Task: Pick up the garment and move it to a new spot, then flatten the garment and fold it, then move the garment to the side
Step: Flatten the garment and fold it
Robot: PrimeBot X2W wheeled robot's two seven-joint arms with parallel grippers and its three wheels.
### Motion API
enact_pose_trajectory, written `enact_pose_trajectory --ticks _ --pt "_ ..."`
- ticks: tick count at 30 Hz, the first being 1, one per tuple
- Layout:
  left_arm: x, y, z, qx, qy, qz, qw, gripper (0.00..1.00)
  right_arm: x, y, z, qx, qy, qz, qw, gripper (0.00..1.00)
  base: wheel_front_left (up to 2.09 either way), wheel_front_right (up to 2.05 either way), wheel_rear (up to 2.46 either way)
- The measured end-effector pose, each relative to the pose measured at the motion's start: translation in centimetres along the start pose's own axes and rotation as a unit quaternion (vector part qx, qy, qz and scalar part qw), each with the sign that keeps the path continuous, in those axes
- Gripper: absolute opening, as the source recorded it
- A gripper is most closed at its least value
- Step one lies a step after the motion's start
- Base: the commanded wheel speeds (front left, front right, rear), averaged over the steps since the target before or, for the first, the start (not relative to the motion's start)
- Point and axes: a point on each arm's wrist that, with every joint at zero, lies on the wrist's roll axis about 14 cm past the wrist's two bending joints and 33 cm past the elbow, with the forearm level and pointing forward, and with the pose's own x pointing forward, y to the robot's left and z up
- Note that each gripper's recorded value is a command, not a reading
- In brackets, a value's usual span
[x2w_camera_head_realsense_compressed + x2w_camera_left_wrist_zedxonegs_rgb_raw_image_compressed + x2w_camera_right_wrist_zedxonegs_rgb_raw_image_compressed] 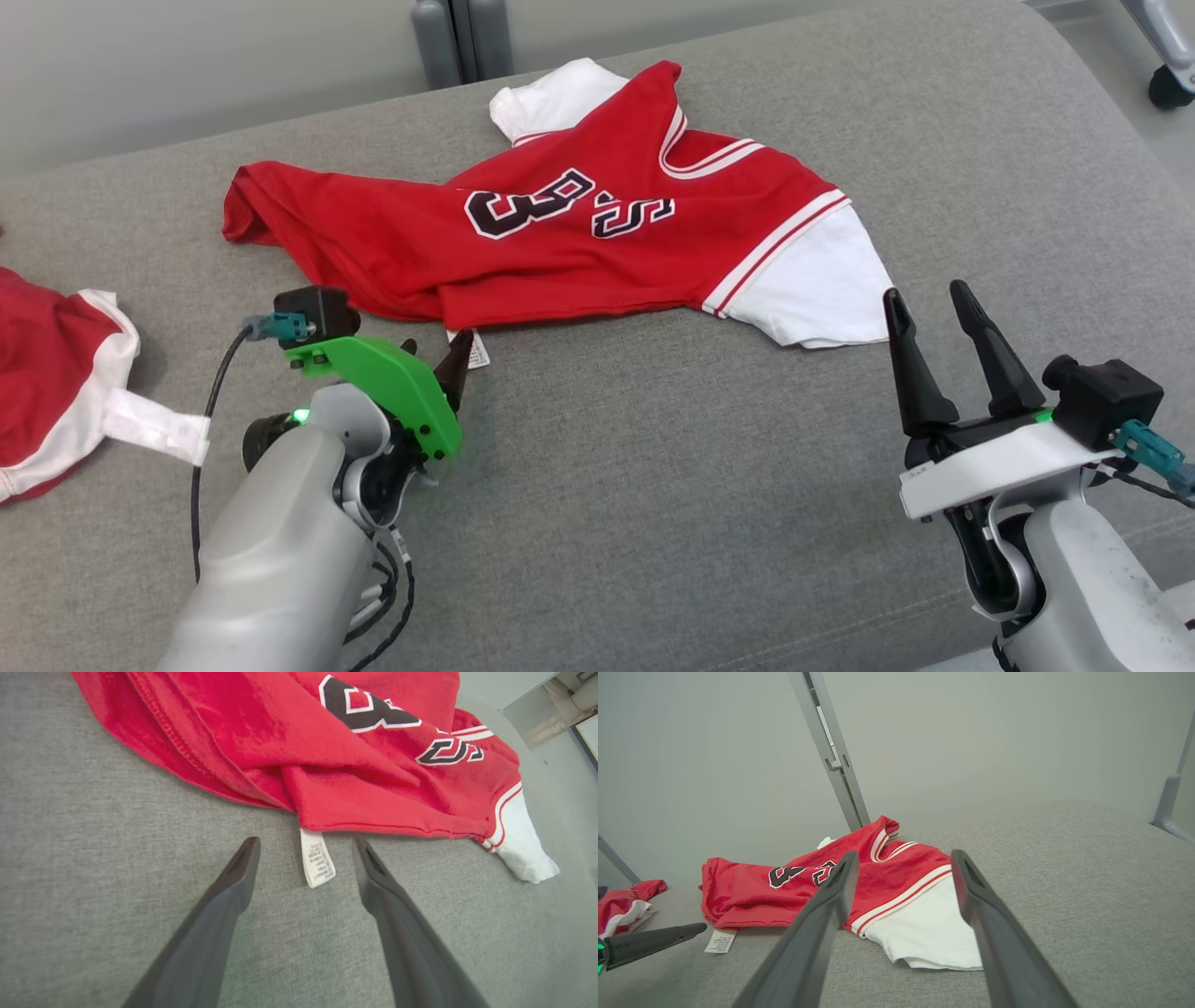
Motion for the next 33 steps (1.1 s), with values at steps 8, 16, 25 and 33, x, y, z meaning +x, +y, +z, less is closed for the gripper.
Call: enact_pose_trajectory --ticks 8,16,25,33 --pt "2.0 -0.1 -0.3 -0.010 0.035 0.009 0.999 1.00 0.1 -0.2 -0.3 0.004 0.003 -0.006 1.000 1.00 0.00 0.00 0.00" --pt "3.7 -0.7 -0.9 -0.029 0.059 0.004 0.998 0.88 -0.3 -1.6 -0.4 0.001 0.007 -0.028 1.000 1.00 0.00 0.00 0.00" --pt "3.4 -2.0 -0.7 0.001 0.052 -0.015 0.999 0.00 -0.8 -2.1 -0.1 0.003 0.002 -0.039 0.999 1.00 0.00 0.00 0.00" --pt "1.0 -3.5 4.0 0.087 -0.035 -0.045 0.995 0.00 -0.5 -0.5 -0.1 0.013 -0.001 -0.017 1.000 1.00 0.00 0.00 0.00"
